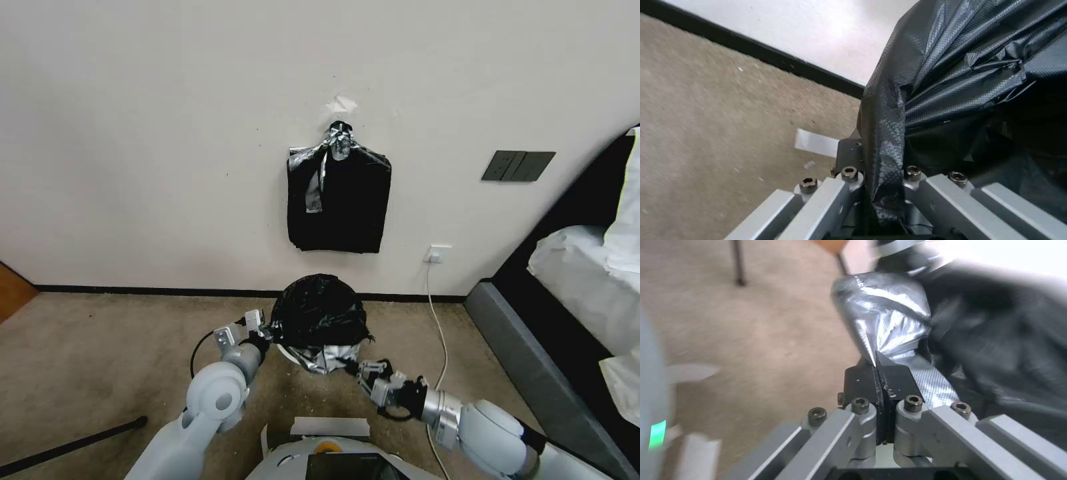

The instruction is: Place a trash bag onto the trash bin.

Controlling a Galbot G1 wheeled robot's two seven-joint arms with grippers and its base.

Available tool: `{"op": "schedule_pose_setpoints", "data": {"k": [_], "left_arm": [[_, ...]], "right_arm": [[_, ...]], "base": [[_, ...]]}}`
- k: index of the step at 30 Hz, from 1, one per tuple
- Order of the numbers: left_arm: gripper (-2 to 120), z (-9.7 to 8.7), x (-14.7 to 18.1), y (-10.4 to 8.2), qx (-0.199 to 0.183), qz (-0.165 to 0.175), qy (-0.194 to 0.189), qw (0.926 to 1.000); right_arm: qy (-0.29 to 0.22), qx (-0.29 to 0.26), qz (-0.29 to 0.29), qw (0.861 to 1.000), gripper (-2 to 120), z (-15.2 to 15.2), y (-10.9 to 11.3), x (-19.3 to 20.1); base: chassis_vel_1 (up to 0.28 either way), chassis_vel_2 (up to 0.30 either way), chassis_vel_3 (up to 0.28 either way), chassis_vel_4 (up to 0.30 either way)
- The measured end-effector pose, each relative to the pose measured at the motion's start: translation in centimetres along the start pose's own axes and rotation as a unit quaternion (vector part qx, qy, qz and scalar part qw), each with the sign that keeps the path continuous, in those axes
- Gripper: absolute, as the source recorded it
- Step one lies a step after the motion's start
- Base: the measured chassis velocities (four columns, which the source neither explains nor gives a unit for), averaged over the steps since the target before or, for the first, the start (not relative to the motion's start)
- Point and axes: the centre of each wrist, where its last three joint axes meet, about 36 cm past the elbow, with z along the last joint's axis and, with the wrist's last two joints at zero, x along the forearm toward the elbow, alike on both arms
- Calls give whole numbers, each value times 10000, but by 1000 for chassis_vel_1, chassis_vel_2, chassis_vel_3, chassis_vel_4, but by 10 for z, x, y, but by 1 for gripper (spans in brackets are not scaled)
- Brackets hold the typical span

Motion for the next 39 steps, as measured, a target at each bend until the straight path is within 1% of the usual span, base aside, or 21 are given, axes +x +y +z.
{"op": "schedule_pose_setpoints", "data": {"k": [1,4,7,9,10,14,16,20,23,24,25,27,28,29,31,32,33,35,36,37,39], "left_arm": [[1,0,0,0,0,0,0,10000],[1,2,5,-2,69,31,135,9999],[1,2,8,-3,81,25,177,9998],[1,2,8,-3,81,25,179,9998],[1,2,10,-4,84,30,200,9998],[1,3,13,-6,97,59,231,9997],[1,4,15,-7,131,68,260,9996],[1,4,16,-6,153,52,257,9995],[1,2,18,-4,179,46,249,9995],[1,2,18,-4,179,46,249,9995],[1,1,18,-4,181,45,248,9995],[1,0,18,-3,168,35,232,9996],[1,0,18,-3,168,35,232,9996],[1,-1,17,-3,164,25,226,9996],[1,-2,14,-1,160,-1,200,9997],[1,-2,14,-1,160,-1,200,9997],[1,-2,13,-1,160,-10,190,9997],[1,-2,9,1,154,-62,123,9998],[1,-1,7,2,135,-92,85,9998],[1,-1,7,2,135,-92,85,9998],[1,2,3,6,5,-144,-83,9999]], "right_arm": [[0,0,0,10000,0,0,0,0],[340,57,68,9994,0,21,8,0],[574,24,118,9983,0,34,12,1],[584,21,120,9982,0,35,12,1],[732,-16,151,9972,0,44,16,1],[813,-146,181,9964,0,48,23,-3],[828,-345,319,9955,0,46,32,-10],[927,-429,472,9936,0,49,37,-12],[1116,-679,689,9890,15,60,47,-9],[1116,-679,689,9890,15,60,47,-9],[1165,-750,735,9876,18,62,50,-7],[1172,-943,807,9853,30,62,58,-2],[1172,-943,807,9853,30,62,58,-2],[1132,-995,814,9852,33,59,61,-1],[904,-1117,863,9859,43,49,64,1],[904,-1117,863,9859,43,49,64,1],[807,-1169,877,9860,46,43,65,2],[624,-1264,904,9859,58,30,65,3],[552,-1291,924,9858,62,24,64,4],[552,-1291,924,9858,62,24,64,4],[397,-1413,990,9842,74,6,59,7]], "base": [[0,0,0,0],[0,0,0,0],[0,0,0,0],[0,0,0,0],[0,0,0,0],[0,0,0,0],[0,0,0,0],[0,0,0,0],[0,0,0,0],[0,0,0,0],[0,0,0,0],[0,0,0,0],[0,0,0,0],[0,0,0,0],[0,0,0,0],[0,0,0,0],[0,0,0,0],[0,0,0,0],[0,0,0,0],[0,0,0,0],[0,0,0,0]]}}
